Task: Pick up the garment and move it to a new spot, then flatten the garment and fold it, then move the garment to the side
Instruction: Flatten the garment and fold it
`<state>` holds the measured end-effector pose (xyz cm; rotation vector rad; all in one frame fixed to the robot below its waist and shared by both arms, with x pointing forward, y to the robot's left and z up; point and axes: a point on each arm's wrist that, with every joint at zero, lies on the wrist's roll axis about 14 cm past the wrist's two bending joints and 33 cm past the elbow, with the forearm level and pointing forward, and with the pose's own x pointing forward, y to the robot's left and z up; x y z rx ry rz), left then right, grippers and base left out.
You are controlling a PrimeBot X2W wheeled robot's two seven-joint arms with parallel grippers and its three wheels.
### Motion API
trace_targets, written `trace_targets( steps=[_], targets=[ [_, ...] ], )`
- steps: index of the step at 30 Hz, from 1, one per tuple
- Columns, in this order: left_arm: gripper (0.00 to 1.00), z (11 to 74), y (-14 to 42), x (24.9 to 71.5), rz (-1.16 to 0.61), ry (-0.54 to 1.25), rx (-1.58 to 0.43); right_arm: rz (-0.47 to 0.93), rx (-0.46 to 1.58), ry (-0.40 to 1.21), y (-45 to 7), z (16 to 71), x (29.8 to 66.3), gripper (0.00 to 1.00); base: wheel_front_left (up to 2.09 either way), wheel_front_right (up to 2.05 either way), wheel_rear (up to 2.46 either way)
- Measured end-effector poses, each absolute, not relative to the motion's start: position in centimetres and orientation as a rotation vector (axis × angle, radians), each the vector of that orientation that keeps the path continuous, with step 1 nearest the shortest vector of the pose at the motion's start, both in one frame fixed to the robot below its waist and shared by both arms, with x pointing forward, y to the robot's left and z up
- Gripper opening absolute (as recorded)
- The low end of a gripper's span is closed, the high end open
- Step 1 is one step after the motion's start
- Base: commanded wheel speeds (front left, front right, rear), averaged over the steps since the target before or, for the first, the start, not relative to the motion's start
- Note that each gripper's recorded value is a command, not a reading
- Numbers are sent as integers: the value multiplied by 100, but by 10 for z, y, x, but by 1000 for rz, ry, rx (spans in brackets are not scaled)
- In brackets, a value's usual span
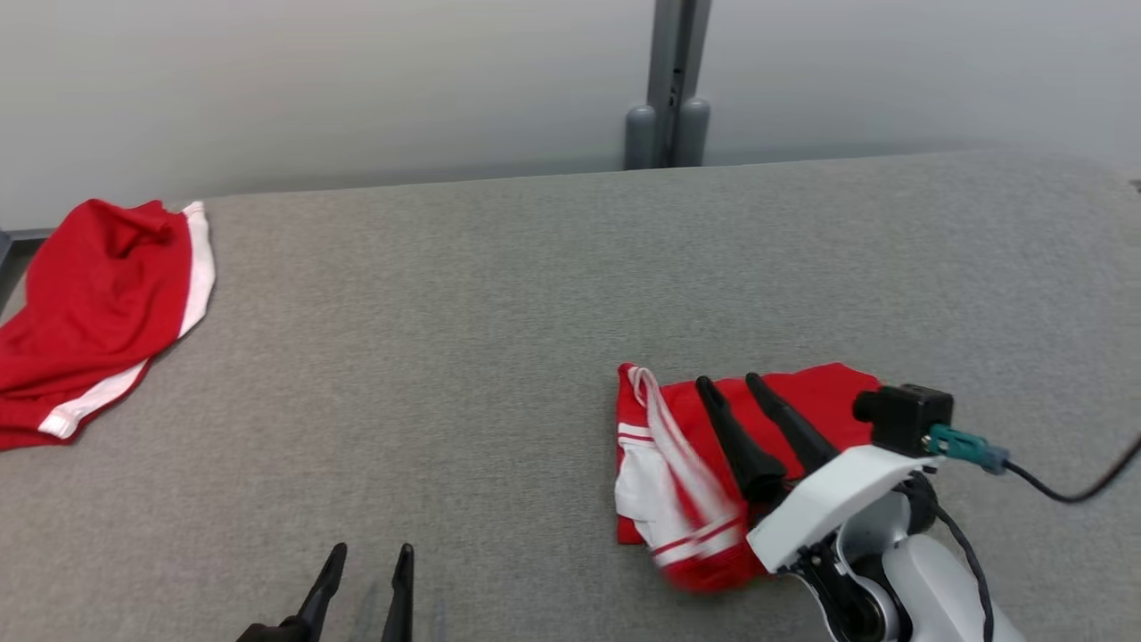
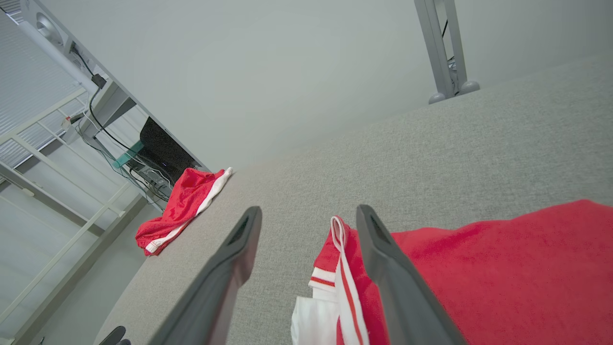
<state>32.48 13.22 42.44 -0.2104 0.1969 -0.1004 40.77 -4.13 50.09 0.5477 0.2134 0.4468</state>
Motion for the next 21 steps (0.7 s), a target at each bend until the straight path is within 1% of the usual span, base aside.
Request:
trace_targets(
  steps=[4,8,13,18,21],
  targets=[
    [100,424,129,327,-115,201,-205,353,479,73,-80,519,401,100,0,0,0],
    [100,429,119,334,-153,186,-198,203,432,-18,-135,524,386,100,0,0,0],
    [100,438,109,344,-186,157,-197,65,249,-63,-189,518,361,100,0,0,0],
    [100,456,110,348,-185,99,-194,-4,86,-48,-216,502,337,100,0,0,0],
    [100,464,120,348,-155,69,-174,-57,46,-44,-232,496,325,100,0,0,0]
  ],
)
